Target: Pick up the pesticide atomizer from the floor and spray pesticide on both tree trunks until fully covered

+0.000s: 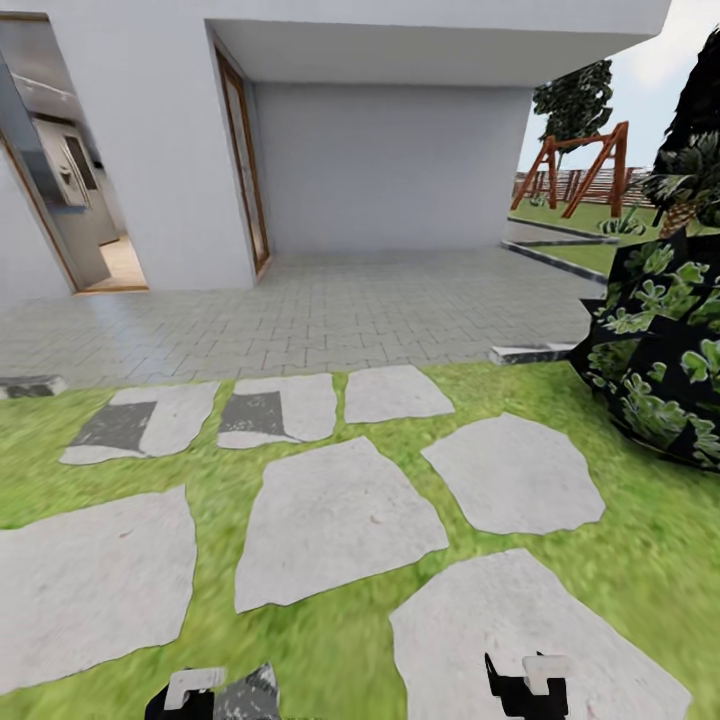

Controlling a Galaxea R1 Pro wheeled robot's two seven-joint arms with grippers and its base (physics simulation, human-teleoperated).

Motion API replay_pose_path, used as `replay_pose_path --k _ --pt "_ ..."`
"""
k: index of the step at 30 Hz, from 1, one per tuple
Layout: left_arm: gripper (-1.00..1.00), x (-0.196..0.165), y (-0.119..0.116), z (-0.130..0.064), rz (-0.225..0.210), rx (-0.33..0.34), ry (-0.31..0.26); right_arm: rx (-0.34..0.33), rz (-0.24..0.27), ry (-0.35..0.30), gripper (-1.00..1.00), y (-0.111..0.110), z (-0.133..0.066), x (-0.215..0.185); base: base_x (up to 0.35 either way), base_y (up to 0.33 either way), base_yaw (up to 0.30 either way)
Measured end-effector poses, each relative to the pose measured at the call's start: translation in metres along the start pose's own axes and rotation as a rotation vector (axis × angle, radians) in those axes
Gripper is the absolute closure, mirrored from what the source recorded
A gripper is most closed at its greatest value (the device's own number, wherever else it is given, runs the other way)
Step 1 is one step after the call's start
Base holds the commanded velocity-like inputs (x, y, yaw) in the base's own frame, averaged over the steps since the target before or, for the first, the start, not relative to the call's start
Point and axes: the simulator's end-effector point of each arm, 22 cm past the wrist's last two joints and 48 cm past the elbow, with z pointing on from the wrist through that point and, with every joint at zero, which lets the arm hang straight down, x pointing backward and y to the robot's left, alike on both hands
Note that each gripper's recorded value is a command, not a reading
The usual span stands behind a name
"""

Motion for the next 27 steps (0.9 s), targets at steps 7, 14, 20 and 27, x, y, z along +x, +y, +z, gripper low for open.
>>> replay_pose_path --k 7,14,20,27 --pt "1.0 0.0001 -0.0018 -0.0001 0.001 0.004 0.0 0.0 0.0 0.0 -1.0 0.0001 0.0 0.0 0.0 0.0 0.275" --pt "1.0 -0.001 -0.0003 -0.0001 -0.002 0.0 -0.002 -0.001 0.001 -0.002 -1.0 0.0007 0.0 -0.0011 0.0 0.0 0.275" --pt "1.0 -0.0022 0.0002 -0.0003 -0.002 -0.001 -0.005 -0.001 0.001 -0.005 -1.0 0.0009 0.0 -0.0023 0.0 0.0 0.275" --pt "1.0 -0.0034 0.0004 -0.0004 -0.002 -0.001 -0.007 -0.001 0.001 -0.008 -1.0 0.001 -0.0001 -0.0037 0.0 0.0 0.275"
